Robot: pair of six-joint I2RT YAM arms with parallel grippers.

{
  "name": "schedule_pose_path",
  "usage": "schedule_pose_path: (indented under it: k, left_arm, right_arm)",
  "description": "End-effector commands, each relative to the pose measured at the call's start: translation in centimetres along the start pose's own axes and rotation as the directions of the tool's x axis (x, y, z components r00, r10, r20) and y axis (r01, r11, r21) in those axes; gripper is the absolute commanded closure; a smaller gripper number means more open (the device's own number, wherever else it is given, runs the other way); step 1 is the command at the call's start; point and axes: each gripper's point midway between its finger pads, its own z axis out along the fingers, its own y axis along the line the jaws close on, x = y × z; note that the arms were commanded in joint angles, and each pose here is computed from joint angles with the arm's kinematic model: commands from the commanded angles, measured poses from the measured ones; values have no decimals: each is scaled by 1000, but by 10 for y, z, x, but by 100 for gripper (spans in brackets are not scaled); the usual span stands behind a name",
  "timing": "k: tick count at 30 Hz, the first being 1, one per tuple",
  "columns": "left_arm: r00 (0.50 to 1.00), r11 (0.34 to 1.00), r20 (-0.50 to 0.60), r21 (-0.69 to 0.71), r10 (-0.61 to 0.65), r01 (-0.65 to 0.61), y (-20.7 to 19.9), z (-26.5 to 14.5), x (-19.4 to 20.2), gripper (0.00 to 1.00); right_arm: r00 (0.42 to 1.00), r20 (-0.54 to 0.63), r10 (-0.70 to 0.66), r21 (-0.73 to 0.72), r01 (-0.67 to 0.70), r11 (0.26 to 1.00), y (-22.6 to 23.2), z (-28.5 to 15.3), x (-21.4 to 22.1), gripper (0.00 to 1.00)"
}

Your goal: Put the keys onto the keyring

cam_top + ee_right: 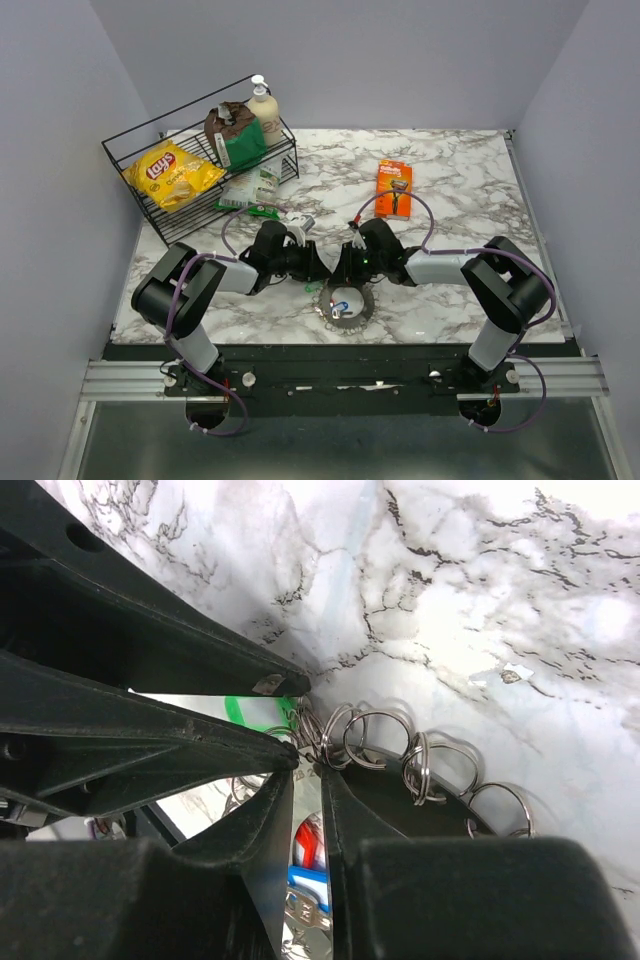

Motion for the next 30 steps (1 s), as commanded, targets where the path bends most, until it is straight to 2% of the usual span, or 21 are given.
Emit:
schedule_pose_path:
  k: [1,8,17,30]
  left_arm:
    - [1000,1000,19,9,1,-2,2,-3,-1,62]
    - [999,1000,31,15,14,-15,5,-6,1,57]
    - [998,994,59,112,9,-16,-6,-5,2,59]
    - [997,996,73,90,-9,2,0,0,-3,60]
  right_arm:
    - [999,50,-17,33,16,999,-1,-1,-12,74]
    - [998,68,-18,39,15,999,-1,-4,-13,73]
    - [995,94,-23,52,18,998,-2,-9,-17,73]
    - [997,69,-20,41,17,999,-4,1,-14,72]
